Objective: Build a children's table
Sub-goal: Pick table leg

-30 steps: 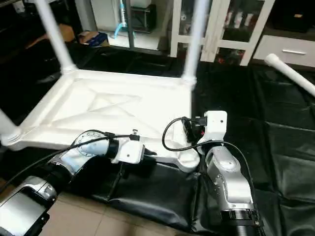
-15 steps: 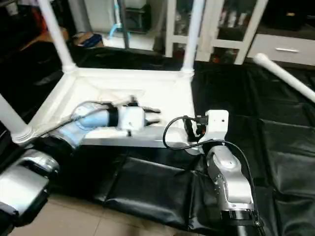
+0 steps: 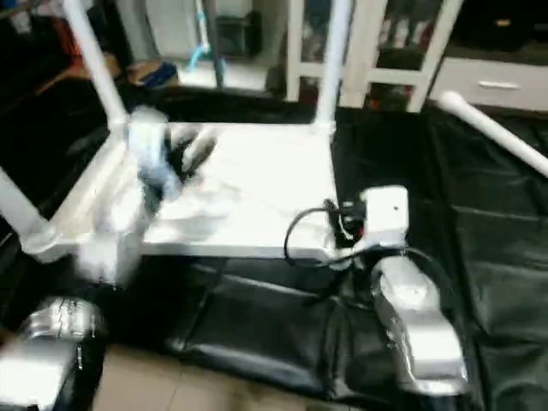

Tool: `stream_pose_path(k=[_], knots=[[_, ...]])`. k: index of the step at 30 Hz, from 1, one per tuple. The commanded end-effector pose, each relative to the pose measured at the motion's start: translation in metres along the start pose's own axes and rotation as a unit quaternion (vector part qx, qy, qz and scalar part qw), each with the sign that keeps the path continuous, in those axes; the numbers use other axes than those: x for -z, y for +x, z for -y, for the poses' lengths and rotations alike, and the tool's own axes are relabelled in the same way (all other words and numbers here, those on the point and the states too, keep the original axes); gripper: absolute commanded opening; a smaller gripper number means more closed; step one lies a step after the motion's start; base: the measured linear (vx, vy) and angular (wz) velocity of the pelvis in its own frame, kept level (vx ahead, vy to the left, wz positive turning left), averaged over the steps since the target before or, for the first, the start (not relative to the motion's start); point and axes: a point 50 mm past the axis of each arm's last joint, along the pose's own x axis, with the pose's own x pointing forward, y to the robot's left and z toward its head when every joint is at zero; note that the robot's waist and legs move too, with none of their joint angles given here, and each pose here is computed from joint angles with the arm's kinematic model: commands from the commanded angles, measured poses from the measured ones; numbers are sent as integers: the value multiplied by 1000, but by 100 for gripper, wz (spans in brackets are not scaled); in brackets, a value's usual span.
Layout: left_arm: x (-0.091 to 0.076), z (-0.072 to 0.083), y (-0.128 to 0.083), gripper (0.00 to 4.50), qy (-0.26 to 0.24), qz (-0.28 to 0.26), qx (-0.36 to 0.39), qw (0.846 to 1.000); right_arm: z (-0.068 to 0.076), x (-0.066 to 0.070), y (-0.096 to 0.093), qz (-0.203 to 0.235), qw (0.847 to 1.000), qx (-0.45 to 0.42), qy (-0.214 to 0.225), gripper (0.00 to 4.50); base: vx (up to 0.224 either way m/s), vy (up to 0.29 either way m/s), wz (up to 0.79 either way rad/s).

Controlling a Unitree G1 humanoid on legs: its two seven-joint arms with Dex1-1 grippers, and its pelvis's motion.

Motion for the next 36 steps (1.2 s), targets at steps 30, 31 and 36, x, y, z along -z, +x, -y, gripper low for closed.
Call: stream_pose_path(k=[30, 31, 36], knots=[[-4, 24, -45, 195, -10, -2, -102, 995, 3, -5, -6, 11, 997, 20, 73, 378, -10, -194, 35], [-4, 24, -46, 195, -8, -4, -99, 995, 3, -5, -7, 11, 997, 21, 73, 378, -47, -254, 2], [8, 27, -56, 195, 38, -43, -57, 997, 1, -2, -9, 2, 994, 29, 102, 378, -37, -224, 0]])
